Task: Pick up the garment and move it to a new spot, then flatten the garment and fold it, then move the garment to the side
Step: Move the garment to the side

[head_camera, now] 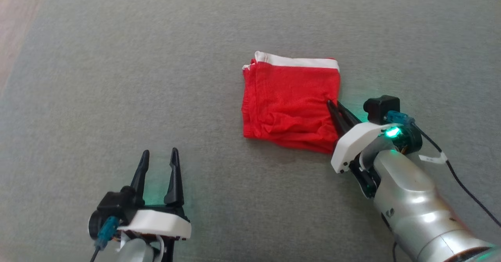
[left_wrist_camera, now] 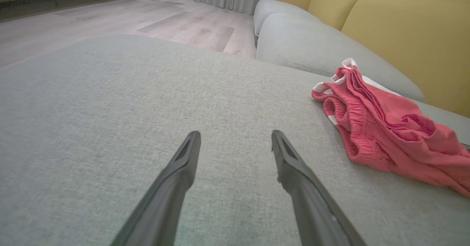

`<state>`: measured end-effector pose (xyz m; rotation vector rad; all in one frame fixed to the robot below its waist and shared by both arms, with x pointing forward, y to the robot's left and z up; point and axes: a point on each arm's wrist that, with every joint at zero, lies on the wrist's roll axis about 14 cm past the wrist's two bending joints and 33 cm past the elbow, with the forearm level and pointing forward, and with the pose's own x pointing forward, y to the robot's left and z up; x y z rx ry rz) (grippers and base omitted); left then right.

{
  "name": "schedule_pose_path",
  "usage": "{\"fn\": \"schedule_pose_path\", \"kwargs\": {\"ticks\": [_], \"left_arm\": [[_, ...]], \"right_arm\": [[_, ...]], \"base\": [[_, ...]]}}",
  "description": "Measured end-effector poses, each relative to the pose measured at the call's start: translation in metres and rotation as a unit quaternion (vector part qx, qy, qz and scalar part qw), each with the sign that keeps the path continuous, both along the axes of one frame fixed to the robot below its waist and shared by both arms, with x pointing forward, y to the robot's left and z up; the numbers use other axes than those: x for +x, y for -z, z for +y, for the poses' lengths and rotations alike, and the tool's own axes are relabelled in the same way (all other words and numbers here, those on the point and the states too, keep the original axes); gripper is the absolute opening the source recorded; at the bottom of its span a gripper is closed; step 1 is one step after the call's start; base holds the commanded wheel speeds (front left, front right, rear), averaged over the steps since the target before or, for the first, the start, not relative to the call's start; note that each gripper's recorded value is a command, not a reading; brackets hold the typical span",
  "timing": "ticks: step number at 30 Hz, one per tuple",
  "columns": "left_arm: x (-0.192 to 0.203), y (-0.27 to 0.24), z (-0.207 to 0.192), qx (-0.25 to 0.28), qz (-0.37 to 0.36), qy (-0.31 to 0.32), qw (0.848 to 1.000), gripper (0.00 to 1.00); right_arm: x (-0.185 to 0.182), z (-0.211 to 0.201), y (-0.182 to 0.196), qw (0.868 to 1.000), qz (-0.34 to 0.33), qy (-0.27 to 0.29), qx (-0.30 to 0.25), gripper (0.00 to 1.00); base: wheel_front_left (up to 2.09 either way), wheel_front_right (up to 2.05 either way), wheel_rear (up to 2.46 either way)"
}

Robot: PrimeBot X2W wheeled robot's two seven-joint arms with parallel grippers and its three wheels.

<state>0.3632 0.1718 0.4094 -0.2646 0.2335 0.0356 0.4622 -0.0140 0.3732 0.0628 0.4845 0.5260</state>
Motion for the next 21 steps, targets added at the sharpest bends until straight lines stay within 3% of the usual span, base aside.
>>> {"fn": "schedule_pose_path", "kwargs": {"ticks": [6,12,19,21], "left_arm": [[0.011,-0.007,-0.018,-0.004,-0.016,0.033,0.999,1.0],[0.027,-0.018,-0.068,-0.018,-0.038,0.111,0.993,1.0],[0.035,-0.028,-0.15,-0.046,-0.053,0.23,0.971,1.0],[0.035,-0.034,-0.185,-0.054,-0.061,0.278,0.957,1.0]], "right_arm": [[-0.005,-0.031,-0.009,0.999,-0.012,0.048,0.008,0.0],[-0.028,-0.084,-0.012,0.993,-0.014,0.117,0.007,0.0],[-0.064,-0.153,-0.017,0.977,-0.018,0.215,0.007,0.0],[-0.085,-0.177,-0.015,0.968,-0.014,0.25,0.004,0.0]], "base": [[0.0,0.0,0.0],[0.0,0.0,0.0],[0.0,0.0,0.0],[0.0,0.0,0.0]]}}
